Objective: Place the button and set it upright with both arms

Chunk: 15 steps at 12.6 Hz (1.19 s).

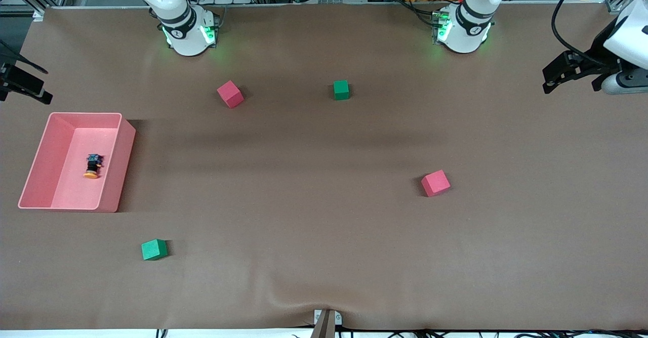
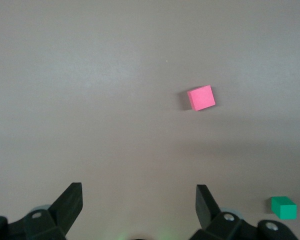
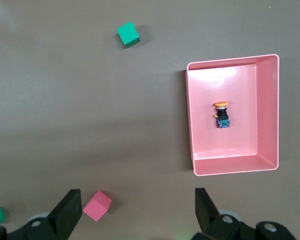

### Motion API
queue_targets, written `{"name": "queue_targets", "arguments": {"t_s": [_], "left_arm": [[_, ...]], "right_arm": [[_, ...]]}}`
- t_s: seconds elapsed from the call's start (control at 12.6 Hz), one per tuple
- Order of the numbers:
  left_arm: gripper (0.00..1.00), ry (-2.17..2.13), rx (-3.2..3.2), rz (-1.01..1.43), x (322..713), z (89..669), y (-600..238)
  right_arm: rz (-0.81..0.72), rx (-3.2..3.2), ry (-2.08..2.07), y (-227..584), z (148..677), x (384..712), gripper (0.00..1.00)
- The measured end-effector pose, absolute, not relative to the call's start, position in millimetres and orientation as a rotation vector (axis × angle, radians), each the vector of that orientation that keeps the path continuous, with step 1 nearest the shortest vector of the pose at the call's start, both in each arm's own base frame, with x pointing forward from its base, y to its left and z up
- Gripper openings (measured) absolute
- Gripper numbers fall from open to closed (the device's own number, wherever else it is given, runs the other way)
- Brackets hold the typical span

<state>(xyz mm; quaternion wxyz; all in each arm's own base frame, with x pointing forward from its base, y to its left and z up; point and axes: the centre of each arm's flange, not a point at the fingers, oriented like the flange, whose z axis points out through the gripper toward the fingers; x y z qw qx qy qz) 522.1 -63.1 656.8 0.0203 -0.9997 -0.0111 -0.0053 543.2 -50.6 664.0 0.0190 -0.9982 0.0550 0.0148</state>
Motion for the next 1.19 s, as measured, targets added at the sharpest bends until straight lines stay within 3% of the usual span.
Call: {"name": "queue_targets", "arguments": {"t_s": [0.71,1.19], "left_arm": [[1.00,-0.037,-3.102,-0.008,526.0,653.6,-59.8],[1.00,-0.042,-3.103,-0.002,527.9,651.2,-58.1]], "right_arm": [[0.069,-3.098,0.187,-57.4,658.4,544.8,1.00],[0.223,-3.101,0.271,-143.7,594.6,561.5,1.00]]}}
